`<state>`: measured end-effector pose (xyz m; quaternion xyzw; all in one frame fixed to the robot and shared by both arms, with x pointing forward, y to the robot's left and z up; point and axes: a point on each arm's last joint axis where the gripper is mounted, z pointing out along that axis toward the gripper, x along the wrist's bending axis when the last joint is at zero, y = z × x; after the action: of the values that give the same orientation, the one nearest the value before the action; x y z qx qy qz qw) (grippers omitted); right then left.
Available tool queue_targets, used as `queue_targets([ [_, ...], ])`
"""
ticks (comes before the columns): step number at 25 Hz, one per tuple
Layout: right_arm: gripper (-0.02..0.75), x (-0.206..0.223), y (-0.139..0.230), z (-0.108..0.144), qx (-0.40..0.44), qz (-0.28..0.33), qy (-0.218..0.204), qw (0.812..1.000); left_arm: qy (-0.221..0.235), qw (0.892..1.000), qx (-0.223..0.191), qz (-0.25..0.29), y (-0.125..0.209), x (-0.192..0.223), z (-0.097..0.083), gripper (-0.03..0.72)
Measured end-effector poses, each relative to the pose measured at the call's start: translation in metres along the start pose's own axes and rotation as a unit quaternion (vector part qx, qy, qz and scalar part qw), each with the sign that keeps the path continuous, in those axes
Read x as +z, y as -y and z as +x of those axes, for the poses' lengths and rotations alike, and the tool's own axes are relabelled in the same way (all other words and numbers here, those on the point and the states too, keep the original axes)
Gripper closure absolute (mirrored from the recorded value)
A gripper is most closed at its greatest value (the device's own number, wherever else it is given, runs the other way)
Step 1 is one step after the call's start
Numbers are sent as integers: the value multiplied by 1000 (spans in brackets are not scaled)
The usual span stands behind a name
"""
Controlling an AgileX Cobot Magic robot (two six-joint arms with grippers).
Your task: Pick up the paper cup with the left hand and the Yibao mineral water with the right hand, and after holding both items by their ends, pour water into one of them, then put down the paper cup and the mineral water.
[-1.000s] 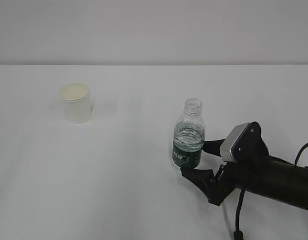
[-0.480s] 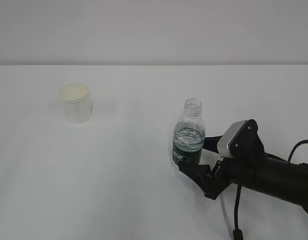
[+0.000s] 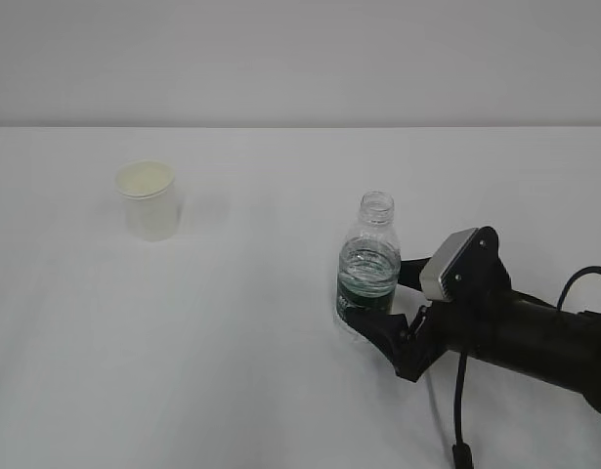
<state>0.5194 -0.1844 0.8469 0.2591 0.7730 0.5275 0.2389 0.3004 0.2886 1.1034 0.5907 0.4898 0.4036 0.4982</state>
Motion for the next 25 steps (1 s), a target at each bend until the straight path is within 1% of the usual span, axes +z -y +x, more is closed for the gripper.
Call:
queue_targets([
  [14, 67, 10, -6, -7, 1, 0, -9, 1000, 0, 1000, 0, 0, 0, 0, 0, 169],
  [25, 69, 24, 9, -8, 15, 13, -30, 999, 0, 1000, 0, 0, 0, 0, 0, 169],
])
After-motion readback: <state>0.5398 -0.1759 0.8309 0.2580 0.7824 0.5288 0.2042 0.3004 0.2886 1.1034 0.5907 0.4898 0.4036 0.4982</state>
